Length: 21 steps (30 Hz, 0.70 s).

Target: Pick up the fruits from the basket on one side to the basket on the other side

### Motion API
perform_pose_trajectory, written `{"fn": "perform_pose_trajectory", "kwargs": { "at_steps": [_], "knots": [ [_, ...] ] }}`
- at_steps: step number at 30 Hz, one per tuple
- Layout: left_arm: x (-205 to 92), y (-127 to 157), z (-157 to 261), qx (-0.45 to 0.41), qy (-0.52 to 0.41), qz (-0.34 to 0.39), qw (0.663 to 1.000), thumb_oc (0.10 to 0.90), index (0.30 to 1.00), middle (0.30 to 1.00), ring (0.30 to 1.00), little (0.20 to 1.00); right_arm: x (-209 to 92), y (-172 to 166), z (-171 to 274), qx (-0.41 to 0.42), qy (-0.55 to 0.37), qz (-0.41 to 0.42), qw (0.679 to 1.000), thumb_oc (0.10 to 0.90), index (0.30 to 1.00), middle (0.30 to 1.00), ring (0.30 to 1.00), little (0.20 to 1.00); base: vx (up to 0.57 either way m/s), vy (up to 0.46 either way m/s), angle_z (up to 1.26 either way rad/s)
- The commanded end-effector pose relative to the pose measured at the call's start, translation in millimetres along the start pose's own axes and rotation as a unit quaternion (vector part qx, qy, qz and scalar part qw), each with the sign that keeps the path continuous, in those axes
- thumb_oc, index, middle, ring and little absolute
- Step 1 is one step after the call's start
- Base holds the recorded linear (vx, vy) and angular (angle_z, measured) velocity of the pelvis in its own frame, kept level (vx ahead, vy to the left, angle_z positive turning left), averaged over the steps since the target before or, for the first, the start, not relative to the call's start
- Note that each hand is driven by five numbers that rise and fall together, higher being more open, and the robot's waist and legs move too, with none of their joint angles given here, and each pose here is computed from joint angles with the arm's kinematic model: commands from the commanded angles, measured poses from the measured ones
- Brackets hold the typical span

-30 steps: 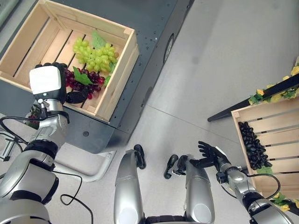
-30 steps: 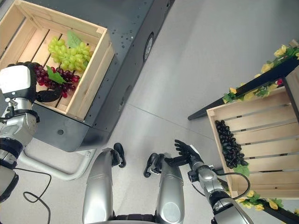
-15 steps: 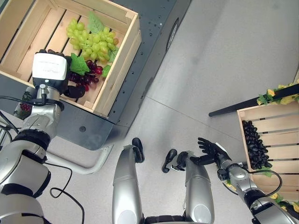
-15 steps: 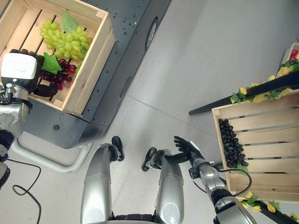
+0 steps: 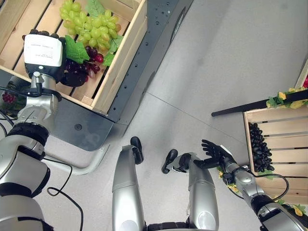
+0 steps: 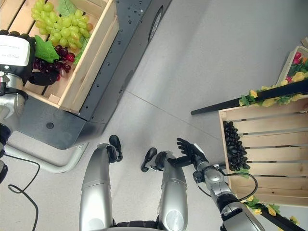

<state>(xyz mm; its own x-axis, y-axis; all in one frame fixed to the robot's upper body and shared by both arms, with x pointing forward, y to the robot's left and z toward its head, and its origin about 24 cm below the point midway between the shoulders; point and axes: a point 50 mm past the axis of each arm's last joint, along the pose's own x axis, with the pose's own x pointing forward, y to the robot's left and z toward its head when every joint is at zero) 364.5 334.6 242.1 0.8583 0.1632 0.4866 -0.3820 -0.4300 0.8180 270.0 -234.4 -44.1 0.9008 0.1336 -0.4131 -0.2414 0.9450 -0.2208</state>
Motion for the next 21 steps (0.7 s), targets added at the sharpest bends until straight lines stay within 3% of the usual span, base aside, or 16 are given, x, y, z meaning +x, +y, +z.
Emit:
{"fn": "perform_pose_trajectory", "kwargs": {
  "at_steps": [1,10,11,12,21],
  "knots": [
    [8.1,17.8,-42.3,0.09,0.044,-0.022,0.995,0.8,0.9,0.9,0.9,0.9,-24.9,-33.0,-19.3,-0.01,0.026,-0.043,0.999,0.8,0.9,0.9,0.9,0.9,0.01,0.05,0.01],
    [3.8,-6.0,-21.8,0.058,-0.002,-0.144,0.988,0.8,0.9,0.9,0.9,0.9,-23.5,-42.6,-9.6,-0.004,0.01,-0.059,0.998,0.8,0.9,0.9,0.9,0.9,0.01,0.023,0.01],
    [3.7,-7.2,-21.0,0.059,-0.003,-0.157,0.986,0.69,0.735,0.735,0.735,0.735,-23.8,-44.0,-8.8,-0.002,0.007,-0.061,0.998,0.8,0.9,0.9,0.9,0.9,0.0,0.0,0.0],
    [3.1,-9.4,-19.7,0.058,-0.002,-0.17,0.984,0.4,0.3,0.3,0.3,0.3,-24.0,-45.3,-7.9,-0.002,0.005,-0.062,0.998,0.8,0.9,0.9,0.9,0.9,0.0,0.0,0.0],
    [-4.1,-22.4,-19.2,0.058,-0.002,-0.207,0.977,0.4,0.3,0.3,0.3,0.3,-24.5,-50.3,-5.2,0.004,-0.004,-0.069,0.998,0.8,0.9,0.9,0.9,0.9,0.0,-0.003,-0.05]
  ]
}}
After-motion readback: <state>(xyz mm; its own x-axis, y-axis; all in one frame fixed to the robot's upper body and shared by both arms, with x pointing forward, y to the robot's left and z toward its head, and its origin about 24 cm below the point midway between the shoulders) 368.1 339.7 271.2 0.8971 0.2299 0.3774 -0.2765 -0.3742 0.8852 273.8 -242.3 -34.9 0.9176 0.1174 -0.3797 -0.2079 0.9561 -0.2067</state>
